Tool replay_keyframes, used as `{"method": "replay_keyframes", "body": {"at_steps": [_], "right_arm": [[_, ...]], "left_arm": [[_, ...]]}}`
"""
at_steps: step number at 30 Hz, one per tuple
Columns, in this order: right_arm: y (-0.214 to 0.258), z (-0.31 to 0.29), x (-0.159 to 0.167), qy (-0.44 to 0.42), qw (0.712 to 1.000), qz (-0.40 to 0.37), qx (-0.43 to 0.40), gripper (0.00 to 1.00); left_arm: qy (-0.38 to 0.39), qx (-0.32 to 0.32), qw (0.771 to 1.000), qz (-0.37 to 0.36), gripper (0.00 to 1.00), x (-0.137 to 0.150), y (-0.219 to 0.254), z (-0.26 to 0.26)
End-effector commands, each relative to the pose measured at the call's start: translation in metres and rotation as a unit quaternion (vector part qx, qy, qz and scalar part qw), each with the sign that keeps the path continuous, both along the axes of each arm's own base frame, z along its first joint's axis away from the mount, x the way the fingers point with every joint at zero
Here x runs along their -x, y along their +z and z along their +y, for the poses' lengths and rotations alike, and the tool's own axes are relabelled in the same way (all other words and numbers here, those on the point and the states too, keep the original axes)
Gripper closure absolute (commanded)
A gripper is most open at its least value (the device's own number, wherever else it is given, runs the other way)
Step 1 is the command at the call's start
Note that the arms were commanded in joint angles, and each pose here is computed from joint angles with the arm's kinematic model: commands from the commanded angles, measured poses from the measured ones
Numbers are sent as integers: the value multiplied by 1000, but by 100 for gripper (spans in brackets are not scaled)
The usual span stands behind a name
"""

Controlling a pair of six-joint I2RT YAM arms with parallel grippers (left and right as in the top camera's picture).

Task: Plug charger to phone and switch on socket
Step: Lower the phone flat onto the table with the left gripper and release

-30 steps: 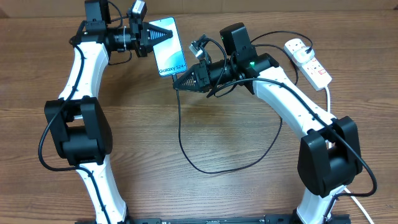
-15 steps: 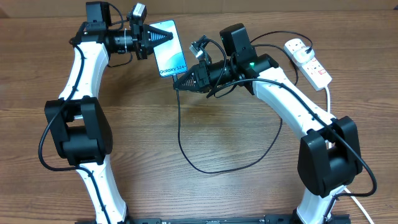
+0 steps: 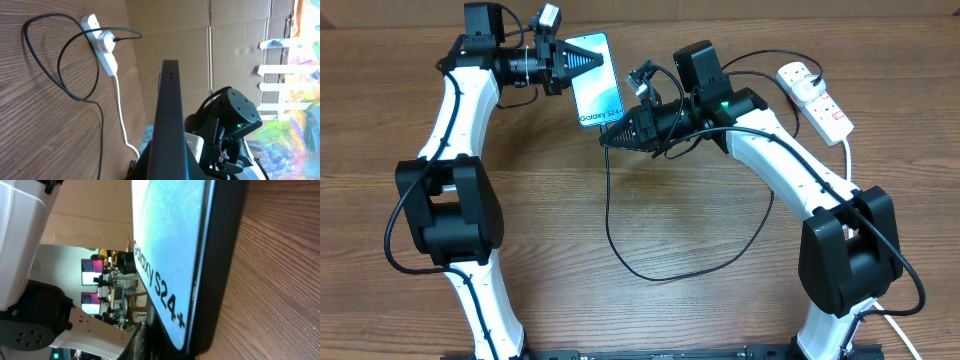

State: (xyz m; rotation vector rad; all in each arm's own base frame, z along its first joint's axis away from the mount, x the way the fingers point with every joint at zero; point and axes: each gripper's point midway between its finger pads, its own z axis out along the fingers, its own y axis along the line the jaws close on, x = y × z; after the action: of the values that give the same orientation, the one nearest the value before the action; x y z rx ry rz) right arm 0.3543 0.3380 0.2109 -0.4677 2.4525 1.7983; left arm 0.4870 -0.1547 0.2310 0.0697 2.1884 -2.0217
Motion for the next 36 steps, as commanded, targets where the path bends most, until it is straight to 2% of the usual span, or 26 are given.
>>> {"method": "replay_keyframes", "body": {"at_steps": [1,14,15,19,24,30,34,36], "right_arm": [[3,-17,-35,-59,997,-43,20,96],[0,-21,-48,-80,995,-55,27,96],[0,-21,-47,-80,995,-54,28,94],[-4,-23,-44,-76,995,-52,35,73],[0,-28,-40,-66,996,-50,28,70],[34,-35,-30,-59,994,-88,10,67],[33,-62,-37,-93,991,-88,41,65],[17,-82,-43,-122,986,-75,86,64]], "left_arm": [[-59,41,997,-18,96,25,22,-28],[-60,41,997,-6,96,29,20,-30],[-60,41,997,-7,96,28,20,-29],[-54,41,998,-16,96,25,21,-24],[-45,40,998,-19,96,22,21,-15],[-36,34,998,-26,96,18,20,-10],[-17,3,1000,-26,96,11,9,-10],[-1,-22,1000,-22,96,6,0,-9]]}}
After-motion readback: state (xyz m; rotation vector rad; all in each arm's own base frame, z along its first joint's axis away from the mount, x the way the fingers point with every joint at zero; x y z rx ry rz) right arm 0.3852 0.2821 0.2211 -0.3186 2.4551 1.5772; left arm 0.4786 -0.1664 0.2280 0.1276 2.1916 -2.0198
